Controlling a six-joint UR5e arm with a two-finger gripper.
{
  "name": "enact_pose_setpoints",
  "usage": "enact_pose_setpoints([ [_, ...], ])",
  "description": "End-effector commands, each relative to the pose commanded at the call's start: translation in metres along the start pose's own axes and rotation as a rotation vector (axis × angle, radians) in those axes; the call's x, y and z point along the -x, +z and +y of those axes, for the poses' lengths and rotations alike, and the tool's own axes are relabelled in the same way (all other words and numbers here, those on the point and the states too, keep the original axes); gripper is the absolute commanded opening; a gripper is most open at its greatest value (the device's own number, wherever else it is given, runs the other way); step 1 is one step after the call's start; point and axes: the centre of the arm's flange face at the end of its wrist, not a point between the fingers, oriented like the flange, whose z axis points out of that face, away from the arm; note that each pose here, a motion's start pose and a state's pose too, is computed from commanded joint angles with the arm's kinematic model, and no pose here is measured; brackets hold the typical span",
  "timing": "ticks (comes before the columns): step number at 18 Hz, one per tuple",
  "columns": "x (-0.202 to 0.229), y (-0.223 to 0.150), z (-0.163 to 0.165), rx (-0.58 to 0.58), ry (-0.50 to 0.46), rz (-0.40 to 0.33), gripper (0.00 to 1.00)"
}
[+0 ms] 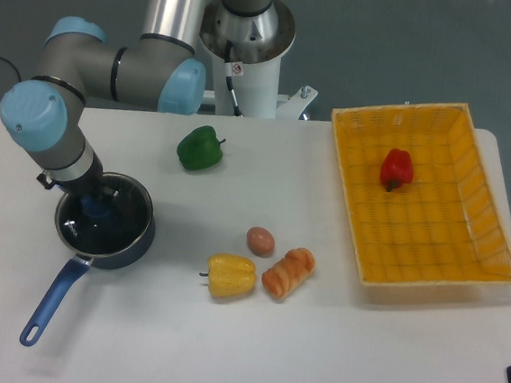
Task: Open the lid
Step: 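Lower the gripper onto the blue lid knob and close on it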
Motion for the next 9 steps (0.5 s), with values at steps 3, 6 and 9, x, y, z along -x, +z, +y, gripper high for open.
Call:
enact_pose_setpoints([
  [3,0.0010,0.0037,-0.0011,0.006,-0.001,0.003,1.00],
  [6,0.0001,0.0037,-0.0012,0.006,0.002,0.003,1.00],
  [9,-0.0019,0.0055,-0.0019,0.008,0.006,0.005,1.00],
])
